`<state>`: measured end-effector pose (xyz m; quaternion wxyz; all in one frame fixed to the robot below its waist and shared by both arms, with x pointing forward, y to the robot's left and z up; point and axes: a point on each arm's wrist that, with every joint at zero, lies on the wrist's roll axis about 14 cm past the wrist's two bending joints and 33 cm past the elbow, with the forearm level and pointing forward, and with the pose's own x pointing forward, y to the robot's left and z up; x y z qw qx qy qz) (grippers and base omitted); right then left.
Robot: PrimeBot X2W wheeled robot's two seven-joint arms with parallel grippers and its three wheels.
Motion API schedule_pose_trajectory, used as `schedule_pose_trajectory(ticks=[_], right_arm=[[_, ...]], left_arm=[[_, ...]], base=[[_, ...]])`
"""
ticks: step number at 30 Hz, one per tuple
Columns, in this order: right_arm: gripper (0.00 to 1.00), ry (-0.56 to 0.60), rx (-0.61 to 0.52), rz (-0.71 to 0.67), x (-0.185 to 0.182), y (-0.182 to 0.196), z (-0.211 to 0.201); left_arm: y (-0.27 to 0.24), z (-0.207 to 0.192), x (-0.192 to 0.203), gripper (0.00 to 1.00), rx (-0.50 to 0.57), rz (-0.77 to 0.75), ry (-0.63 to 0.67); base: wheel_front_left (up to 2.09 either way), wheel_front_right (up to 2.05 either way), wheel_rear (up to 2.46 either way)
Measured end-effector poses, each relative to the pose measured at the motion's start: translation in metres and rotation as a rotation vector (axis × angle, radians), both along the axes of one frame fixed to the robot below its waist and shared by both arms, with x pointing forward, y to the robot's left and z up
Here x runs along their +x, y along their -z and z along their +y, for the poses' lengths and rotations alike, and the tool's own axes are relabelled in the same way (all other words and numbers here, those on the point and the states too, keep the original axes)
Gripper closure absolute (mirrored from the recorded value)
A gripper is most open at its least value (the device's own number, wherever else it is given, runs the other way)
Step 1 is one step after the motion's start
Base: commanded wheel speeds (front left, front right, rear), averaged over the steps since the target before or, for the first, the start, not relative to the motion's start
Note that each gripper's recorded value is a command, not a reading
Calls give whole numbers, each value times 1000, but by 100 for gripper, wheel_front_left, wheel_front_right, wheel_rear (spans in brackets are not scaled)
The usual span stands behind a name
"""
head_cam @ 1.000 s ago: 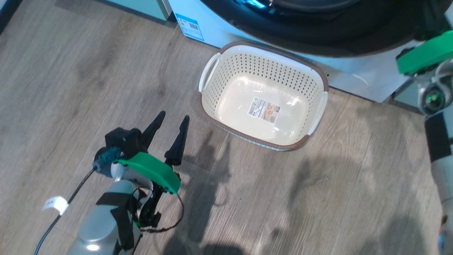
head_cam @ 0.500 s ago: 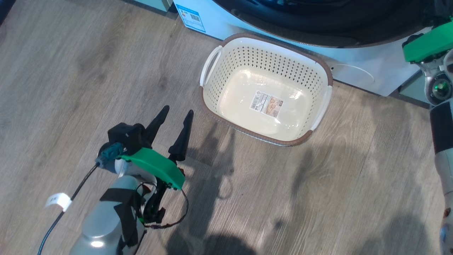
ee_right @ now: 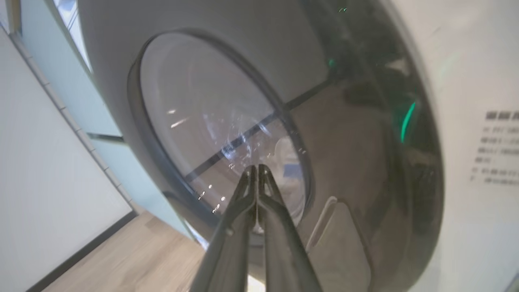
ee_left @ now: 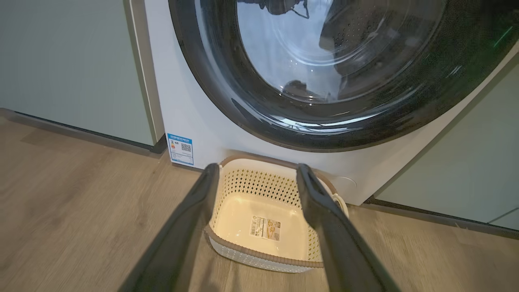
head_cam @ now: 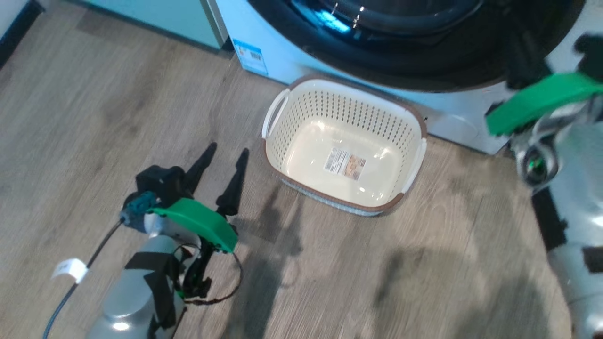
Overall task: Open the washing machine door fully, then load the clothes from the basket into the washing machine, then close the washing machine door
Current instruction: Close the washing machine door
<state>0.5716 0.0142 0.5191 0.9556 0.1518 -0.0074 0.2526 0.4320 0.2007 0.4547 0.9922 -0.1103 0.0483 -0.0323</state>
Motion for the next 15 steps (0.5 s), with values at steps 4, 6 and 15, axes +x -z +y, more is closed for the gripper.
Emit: schedule_pose_trajectory(ticks=[4, 6, 15], right_arm=[[53, -18, -7, 3, -23, -1, 0], [13, -20, -9, 0, -29, -3, -1], [0, 55, -6, 0, -68, -8, -35]], left_arm=[[-14, 12, -5, 0, 23, -30, -16], [-15, 14, -8, 0, 28, -33, -16], [-46, 27, -17, 0, 77, -107, -19]], base=[[0, 0, 0], [0, 0, 0], [0, 0, 0]])
